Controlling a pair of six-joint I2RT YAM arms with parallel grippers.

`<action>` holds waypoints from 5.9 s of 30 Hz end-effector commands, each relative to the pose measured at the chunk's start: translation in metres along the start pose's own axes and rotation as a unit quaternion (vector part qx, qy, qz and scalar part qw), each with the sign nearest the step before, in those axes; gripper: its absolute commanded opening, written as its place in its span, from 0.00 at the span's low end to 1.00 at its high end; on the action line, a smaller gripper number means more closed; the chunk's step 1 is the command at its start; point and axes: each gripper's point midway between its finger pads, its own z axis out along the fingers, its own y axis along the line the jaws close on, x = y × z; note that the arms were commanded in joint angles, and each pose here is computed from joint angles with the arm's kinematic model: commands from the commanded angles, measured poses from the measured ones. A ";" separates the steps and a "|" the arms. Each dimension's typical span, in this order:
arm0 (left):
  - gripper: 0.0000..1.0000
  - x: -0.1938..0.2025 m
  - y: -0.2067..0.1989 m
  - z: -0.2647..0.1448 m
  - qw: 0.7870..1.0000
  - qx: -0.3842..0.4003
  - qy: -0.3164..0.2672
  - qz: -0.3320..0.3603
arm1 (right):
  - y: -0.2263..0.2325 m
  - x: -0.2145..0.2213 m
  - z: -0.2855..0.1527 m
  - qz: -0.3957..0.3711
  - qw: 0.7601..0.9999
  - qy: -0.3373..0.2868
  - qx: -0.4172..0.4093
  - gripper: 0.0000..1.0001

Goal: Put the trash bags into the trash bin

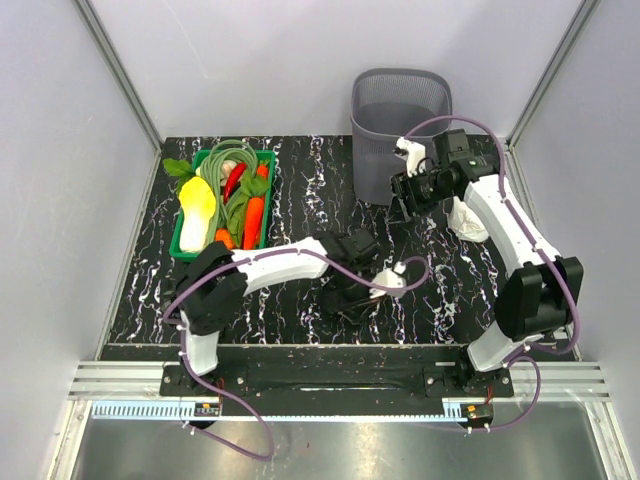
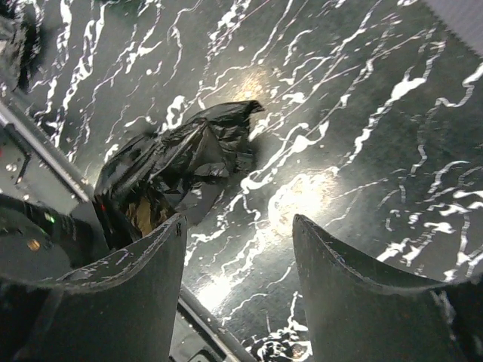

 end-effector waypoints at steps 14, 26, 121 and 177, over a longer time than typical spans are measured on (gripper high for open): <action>0.00 0.045 -0.027 -0.054 0.995 -0.018 0.018 0.092 | 0.031 0.034 0.036 0.029 0.990 0.053 -0.124 0.66; 0.00 0.035 -0.021 -0.058 0.995 -0.016 0.006 0.094 | 0.036 0.065 0.030 -0.095 0.984 0.075 -0.129 0.67; 0.08 -0.050 0.087 -0.254 0.923 -0.287 -0.252 -0.039 | 0.071 -0.041 0.020 -0.213 0.976 -0.026 0.043 0.00; 0.46 -0.053 0.139 -0.219 0.918 -0.279 -0.275 -0.062 | 0.065 -0.055 0.019 -0.166 0.982 -0.044 0.076 0.00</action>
